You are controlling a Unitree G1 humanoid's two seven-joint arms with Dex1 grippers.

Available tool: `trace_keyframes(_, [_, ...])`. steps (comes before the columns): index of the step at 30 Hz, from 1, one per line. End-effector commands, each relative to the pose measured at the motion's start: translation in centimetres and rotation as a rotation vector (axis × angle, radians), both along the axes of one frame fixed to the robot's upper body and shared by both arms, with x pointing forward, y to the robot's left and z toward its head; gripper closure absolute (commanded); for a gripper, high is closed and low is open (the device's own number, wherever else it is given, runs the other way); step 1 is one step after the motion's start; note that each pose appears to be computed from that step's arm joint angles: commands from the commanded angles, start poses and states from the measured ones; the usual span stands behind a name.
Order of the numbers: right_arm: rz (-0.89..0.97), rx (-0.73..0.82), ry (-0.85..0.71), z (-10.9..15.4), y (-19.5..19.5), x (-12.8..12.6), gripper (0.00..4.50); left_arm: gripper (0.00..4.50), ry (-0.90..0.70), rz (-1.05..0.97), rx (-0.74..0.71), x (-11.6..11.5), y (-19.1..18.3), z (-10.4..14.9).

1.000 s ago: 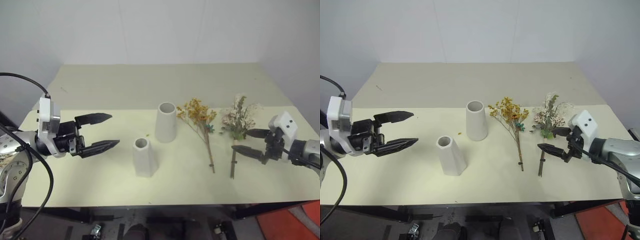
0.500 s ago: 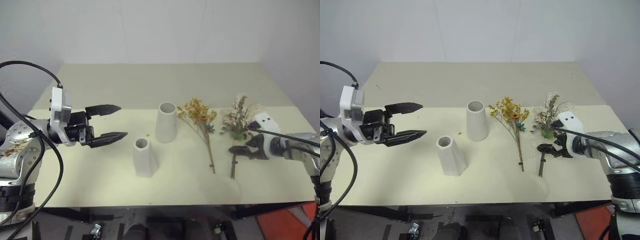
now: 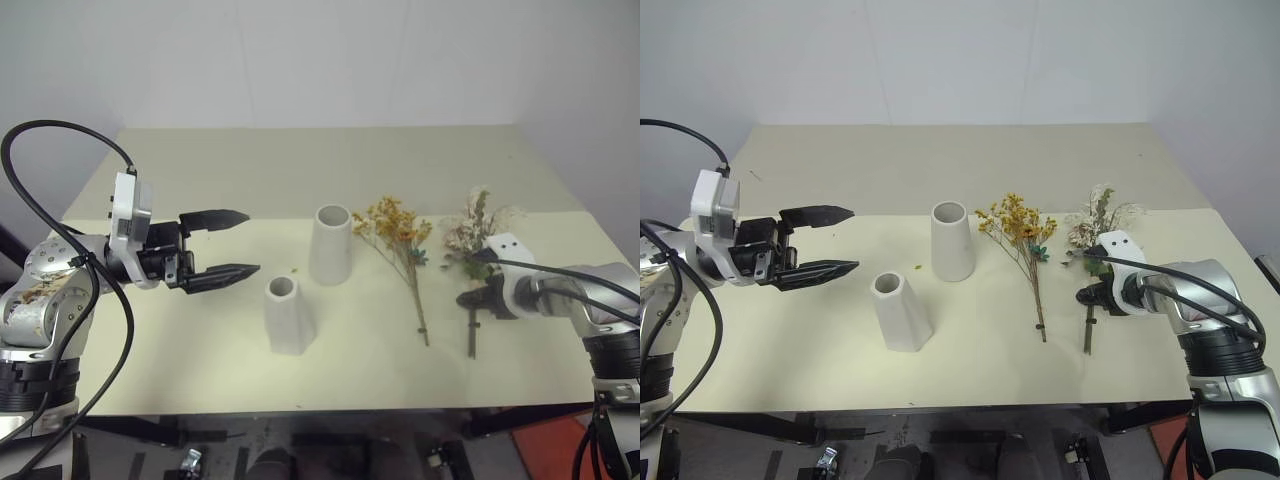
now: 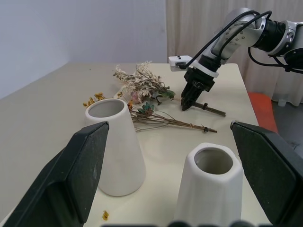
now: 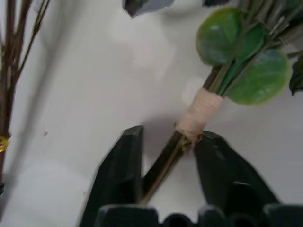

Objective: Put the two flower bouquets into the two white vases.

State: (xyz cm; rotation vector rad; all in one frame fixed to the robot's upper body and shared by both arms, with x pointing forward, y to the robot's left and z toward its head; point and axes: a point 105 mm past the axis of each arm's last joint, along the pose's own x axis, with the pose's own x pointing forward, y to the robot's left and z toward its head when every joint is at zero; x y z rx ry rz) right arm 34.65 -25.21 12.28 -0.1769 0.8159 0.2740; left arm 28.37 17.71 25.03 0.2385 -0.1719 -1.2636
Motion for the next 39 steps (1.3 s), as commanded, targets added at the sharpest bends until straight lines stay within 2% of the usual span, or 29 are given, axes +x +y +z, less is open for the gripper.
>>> trace_keyframes(1, [-0.048,-0.009,-0.045,0.9,-0.6,0.6,4.01,0.00,-0.069,0.020,-0.002,-0.1,0.3,1.3])
trace_keyframes(2, [-0.068,-0.010,-0.055,1.1,-0.9,0.8,4.30,0.00,-0.070,0.025,-0.003,-0.1,0.3,1.3])
trace_keyframes(7, [-0.255,-0.039,-0.136,2.4,-3.2,2.3,4.34,0.00,-0.065,0.112,-0.005,0.8,0.8,1.3])
trace_keyframes(10, [-0.345,-0.045,-0.249,4.3,-4.3,3.4,4.34,0.00,-0.057,0.164,0.004,1.5,1.0,1.2])
trace_keyframes(14, [-0.361,0.024,-0.544,8.3,-3.9,5.2,4.34,0.00,-0.052,0.207,0.013,2.0,1.2,1.0])
trace_keyframes(17, [-0.290,0.116,-0.845,12.8,-1.6,5.9,4.34,0.00,-0.047,0.251,0.019,2.4,1.5,1.0])
trace_keyframes(19, [-0.202,0.221,-0.931,14.4,0.3,5.8,4.34,0.00,-0.045,0.267,0.020,2.5,1.7,1.0])
trace_keyframes(22, [-0.096,0.460,-1.051,17.3,3.3,5.6,4.34,0.00,-0.052,0.266,-0.006,2.3,1.9,1.3])
trace_keyframes(24, [-0.022,0.549,-1.095,18.6,5.1,5.5,4.34,0.00,-0.061,0.260,-0.024,2.2,1.9,1.5])
trace_keyframes(30, [0.212,0.688,-1.168,20.7,10.5,4.9,4.34,0.00,-0.065,0.263,-0.042,2.1,2.1,1.8])
trace_keyframes(39, [0.359,0.780,-1.223,21.7,15.9,4.6,4.34,0.00,-0.067,0.263,-0.048,1.6,2.3,1.8])
